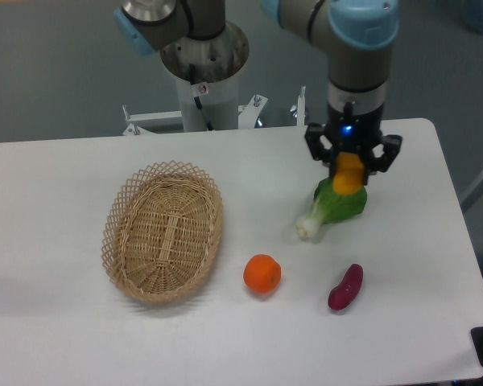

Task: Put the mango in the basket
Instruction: 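Carry the yellow mango over to the wicker basket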

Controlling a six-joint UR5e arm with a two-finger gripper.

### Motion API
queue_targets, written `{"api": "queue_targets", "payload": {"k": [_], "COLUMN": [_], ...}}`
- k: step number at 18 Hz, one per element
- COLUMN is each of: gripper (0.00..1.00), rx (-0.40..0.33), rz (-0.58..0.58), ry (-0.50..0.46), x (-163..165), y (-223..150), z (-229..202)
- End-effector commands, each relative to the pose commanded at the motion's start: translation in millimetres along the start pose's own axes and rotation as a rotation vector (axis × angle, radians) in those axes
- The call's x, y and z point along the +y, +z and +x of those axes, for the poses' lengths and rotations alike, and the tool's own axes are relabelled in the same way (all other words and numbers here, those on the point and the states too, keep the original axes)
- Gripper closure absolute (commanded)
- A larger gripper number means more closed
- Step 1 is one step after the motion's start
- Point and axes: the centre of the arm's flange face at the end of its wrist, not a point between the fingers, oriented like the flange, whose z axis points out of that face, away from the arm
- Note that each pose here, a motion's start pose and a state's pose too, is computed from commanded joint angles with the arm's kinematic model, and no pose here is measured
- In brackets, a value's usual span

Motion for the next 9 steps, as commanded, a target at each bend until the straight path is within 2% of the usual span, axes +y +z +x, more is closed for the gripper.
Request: {"api": "queue_targets", "payload": {"k": [4,9], "gripper": [0.5,0.5], "rx": [0.034,0.098], "rz": [-0.003,-0.041], "ry": [-0.041,-0.059], "x": [-27.4,-62.0], "y": [10.4,50.1], "z": [54.9,131.0]}}
